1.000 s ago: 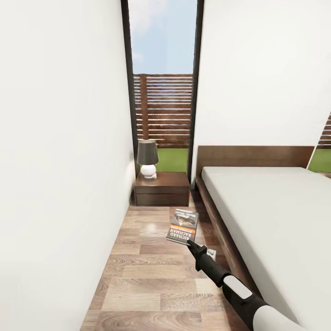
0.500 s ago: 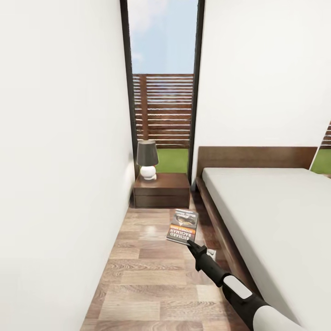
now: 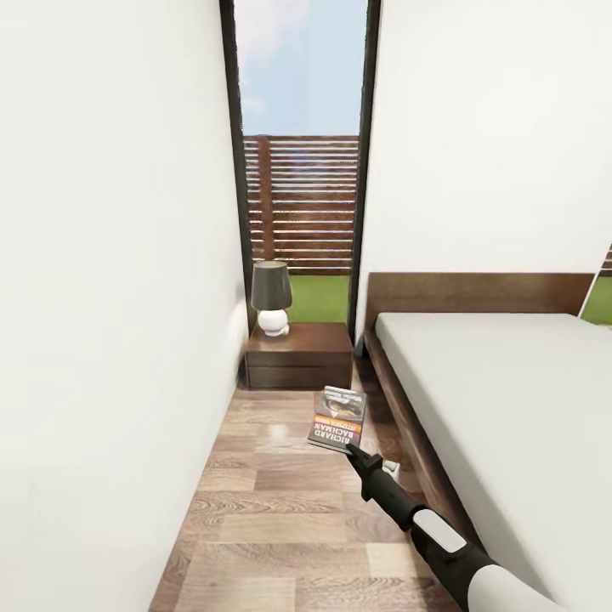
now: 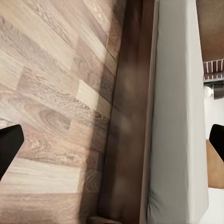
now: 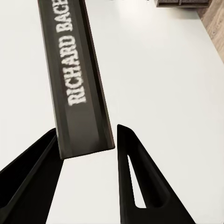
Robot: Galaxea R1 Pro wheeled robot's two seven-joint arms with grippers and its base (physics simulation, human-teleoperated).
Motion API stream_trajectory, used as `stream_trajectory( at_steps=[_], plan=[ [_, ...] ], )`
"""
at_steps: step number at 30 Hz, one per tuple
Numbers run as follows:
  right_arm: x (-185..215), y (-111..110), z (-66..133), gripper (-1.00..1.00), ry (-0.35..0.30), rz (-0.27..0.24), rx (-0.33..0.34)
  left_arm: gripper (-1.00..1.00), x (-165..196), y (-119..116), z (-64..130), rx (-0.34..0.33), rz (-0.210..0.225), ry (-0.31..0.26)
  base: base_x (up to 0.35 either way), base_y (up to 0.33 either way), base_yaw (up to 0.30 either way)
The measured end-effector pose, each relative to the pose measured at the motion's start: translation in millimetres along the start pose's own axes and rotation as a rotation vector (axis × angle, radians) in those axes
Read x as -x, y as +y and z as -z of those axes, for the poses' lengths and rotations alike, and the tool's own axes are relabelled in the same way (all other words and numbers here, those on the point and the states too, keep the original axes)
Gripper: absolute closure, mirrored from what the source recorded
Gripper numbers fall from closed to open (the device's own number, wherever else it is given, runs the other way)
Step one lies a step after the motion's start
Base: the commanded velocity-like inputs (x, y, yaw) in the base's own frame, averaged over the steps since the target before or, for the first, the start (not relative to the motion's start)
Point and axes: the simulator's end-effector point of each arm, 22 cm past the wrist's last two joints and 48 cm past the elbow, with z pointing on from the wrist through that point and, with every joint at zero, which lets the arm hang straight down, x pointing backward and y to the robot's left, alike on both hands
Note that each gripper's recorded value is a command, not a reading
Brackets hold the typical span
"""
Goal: In the bedroom, move the book from the bed onto either nightstand, and place the two sandals side by side next to the bed.
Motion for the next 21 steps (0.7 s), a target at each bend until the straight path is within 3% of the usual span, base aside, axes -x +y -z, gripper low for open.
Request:
stream_trajectory(
  at_steps=[21],
  plan=[
    [0.3, 0.1, 0.2, 1.00, 0.000, 0.000, 0.001, -1.00, 0.1, -0.1, -0.1, 0.000, 0.000, 0.000, 0.168, 0.000, 0.000]
  ],
)
